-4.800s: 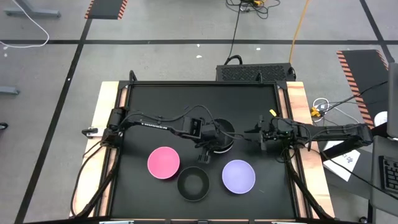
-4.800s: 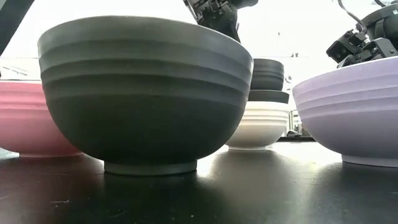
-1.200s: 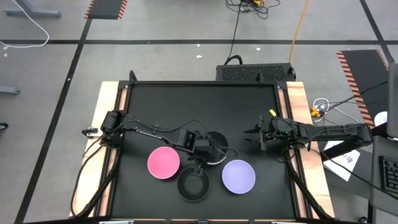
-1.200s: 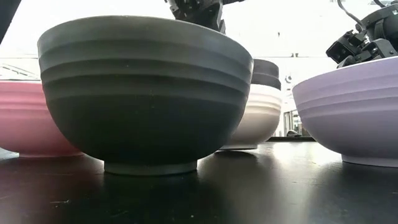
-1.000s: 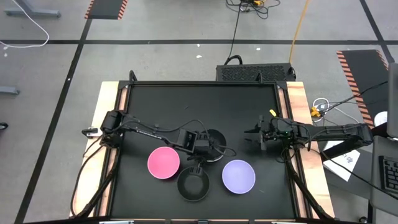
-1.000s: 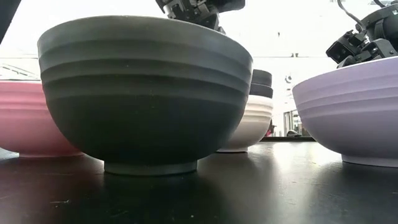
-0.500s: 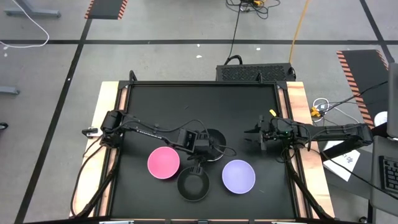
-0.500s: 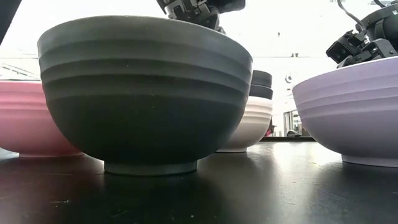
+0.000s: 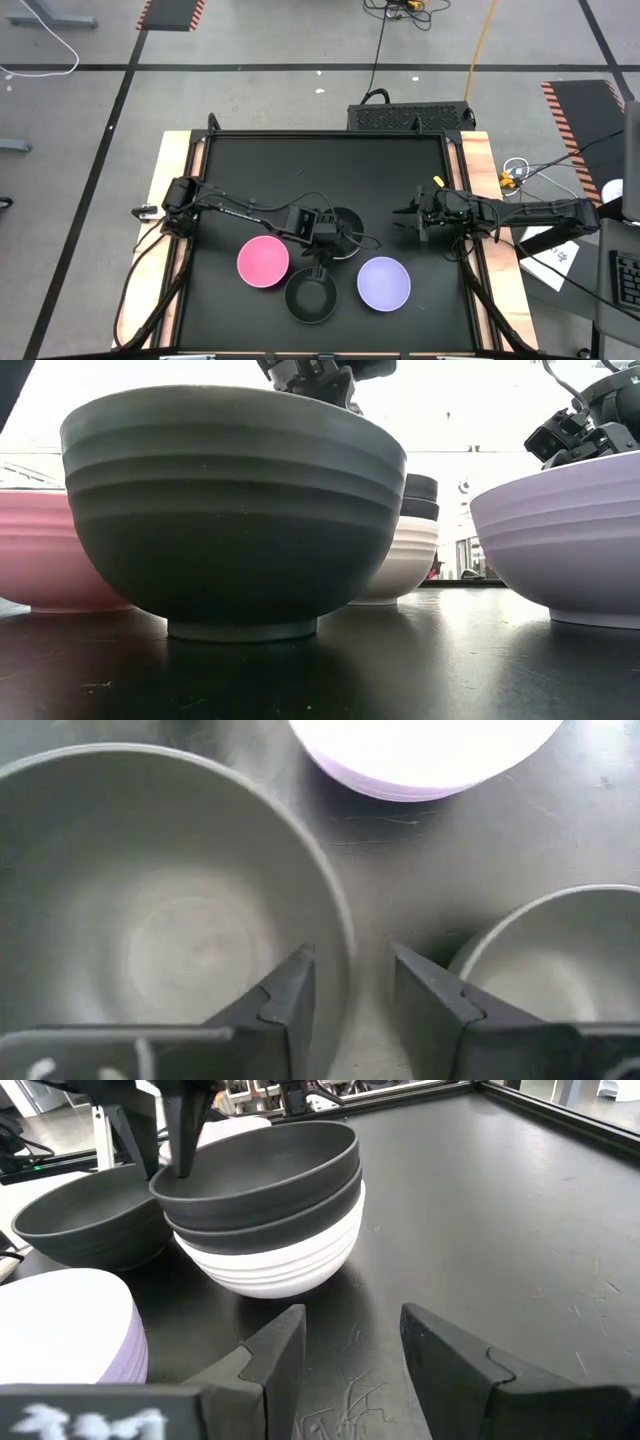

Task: Nest bowls inside each other
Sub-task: Stack the purple bowl on top of the black bowl

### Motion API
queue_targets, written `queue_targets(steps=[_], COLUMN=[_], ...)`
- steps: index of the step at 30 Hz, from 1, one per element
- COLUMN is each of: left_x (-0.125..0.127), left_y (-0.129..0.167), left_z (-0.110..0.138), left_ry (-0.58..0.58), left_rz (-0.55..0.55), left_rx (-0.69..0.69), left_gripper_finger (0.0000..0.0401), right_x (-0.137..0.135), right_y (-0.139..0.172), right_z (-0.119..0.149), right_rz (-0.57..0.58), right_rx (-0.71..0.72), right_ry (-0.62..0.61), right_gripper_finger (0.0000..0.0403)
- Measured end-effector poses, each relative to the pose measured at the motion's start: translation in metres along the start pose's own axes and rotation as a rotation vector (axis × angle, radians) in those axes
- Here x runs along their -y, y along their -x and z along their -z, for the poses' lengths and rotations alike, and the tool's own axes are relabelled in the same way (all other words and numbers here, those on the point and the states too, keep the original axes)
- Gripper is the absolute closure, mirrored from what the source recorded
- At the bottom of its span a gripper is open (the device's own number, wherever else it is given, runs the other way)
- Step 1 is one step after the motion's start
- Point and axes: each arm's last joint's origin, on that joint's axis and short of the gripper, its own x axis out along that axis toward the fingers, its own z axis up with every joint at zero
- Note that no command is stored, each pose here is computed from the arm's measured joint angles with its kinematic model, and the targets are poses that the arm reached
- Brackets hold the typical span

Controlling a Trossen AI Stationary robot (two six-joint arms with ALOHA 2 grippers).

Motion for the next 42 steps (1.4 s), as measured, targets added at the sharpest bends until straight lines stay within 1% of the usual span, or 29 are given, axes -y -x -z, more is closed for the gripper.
queue_targets(steps=[3,5,10,13,16,21,24,27,30,32,34,37,38,40,42], left_x=[-0.004,-0.005,-0.006,-0.005,-0.002,0.005,0.006,0.007,0.01,0.011,0.01,0.003,0.0,-0.006,-0.011], left_y=[0.011,0.026,0.08,0.114,0.135,0.154,0.159,0.16,0.156,0.148,0.14,0.128,0.124,0.12,0.117], left_z=[0.0,-0.002,-0.003,0.004,0.025,0.078,0.114,0.143,0.168,0.184,0.199,0.22,0.227,0.237,0.246], left_ry=[-0.015,-0.03,-0.064,-0.075,-0.061,-0.01,0.035,0.078,0.082,0.059,0.038,0.079,0.087,0.101,0.109], left_rz=[-0.015,-0.034,-0.051,-0.056,-0.054,-0.073,-0.075,-0.063,-0.043,-0.043,-0.083,-0.211,-0.237,-0.269,-0.276], left_rx=[0.007,0.043,0.14,0.183,0.239,0.445,0.559,0.688,0.788,0.821,0.826,0.829,0.827,0.822,0.828], left_gripper_finger=[0.025,0.0236,0.021,0.0202,0.0201,0.0201,0.0201,0.0201,0.0201,0.0201,0.0201,0.0201,0.0201,0.0201,0.0201], right_x=[0.0,0.0,0.0,0.0,0.0,0.0,-0.001,-0.001,-0.001,-0.001,-0.001,-0.001,-0.001,-0.002,-0.002], right_y=[0.0,0.0,0.0,0.0,0.0,0.0,0.0,0.0,0.0,0.0,0.0,0.0,0.001,0.001,0.001], right_z=[0.0,0.0,0.0,-0.001,-0.001,-0.003,-0.005,-0.007,-0.007,-0.007,-0.007,-0.008,-0.009,-0.01,-0.01], right_rz=[0.0,0.0,0.0,0.0,-0.002,-0.005,-0.009,-0.011,-0.011,-0.011,-0.012,-0.012,-0.013,-0.015,-0.016], right_rx=[0.0,0.0,0.003,0.005,0.009,0.03,0.054,0.069,0.069,0.072,0.077,0.083,0.089,0.099,0.106], right_ry=[-0.003,-0.005,-0.011,-0.014,-0.017,-0.005,0.003,0.004,0.013,0.018,0.024,0.024,0.024,0.025,0.025], right_gripper_finger=[0.0245,0.0245,0.0245,0.0245,0.0245,0.0245,0.0245,0.0245,0.0245,0.0245,0.0245,0.0245,0.0245,0.0245,0.0245])
